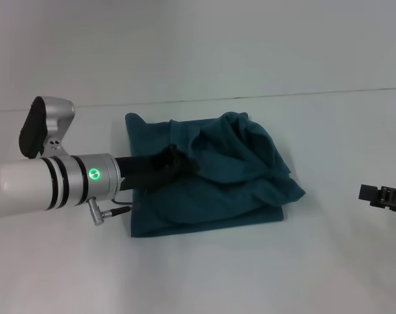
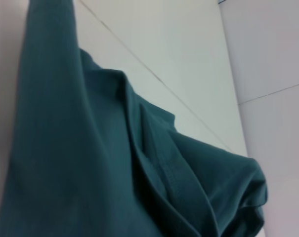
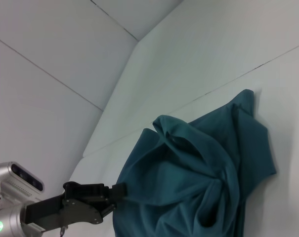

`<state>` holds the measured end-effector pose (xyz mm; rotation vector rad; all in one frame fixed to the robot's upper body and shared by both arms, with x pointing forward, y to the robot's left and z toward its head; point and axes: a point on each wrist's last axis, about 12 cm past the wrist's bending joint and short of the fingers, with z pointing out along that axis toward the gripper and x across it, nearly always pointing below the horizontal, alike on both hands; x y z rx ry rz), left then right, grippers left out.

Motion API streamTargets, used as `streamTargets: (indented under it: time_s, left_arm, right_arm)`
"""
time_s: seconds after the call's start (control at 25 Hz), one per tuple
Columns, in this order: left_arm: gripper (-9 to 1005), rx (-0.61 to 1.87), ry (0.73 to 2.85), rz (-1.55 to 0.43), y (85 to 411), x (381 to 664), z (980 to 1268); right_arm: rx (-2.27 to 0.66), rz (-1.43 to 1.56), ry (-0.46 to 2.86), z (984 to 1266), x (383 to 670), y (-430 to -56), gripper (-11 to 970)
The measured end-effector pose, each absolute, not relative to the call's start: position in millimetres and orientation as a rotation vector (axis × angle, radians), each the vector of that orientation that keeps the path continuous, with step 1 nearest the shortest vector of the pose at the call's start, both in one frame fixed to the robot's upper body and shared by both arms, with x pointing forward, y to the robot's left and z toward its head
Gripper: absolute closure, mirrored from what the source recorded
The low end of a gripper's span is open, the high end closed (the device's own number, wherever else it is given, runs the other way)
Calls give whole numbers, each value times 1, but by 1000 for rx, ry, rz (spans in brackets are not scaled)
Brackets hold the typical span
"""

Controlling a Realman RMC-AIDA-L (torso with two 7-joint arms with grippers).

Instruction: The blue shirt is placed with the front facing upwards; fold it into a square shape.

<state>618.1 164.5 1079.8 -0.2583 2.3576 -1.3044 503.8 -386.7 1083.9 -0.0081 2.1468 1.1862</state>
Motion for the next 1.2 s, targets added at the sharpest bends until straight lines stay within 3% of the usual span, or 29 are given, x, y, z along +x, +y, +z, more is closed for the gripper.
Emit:
streamTargets:
  time_s: [0.16,0.4,0.6,1.04,1.2]
  left_arm:
    - [948,-231,2321,-1354,160,618,1084]
    - [947,-148,2156,-1500,137,626,1108]
    - [897,-65,2064,-1571,112,633,1124]
    - [786,-120,2026,-1534,127,635,1120]
    - [599,-79,2009,-1538,127,634,1122]
  right_arm:
    - [-8,1186,2147,1084,504,-387,76]
    - [-13,1189,2145,1084,505,-385,77]
    - [-18,1193,2142,1085,507,-384,75]
    - [-18,1176,2152,1084,510,-383,76]
    - [-21,1178,2151,1084,511,-381,76]
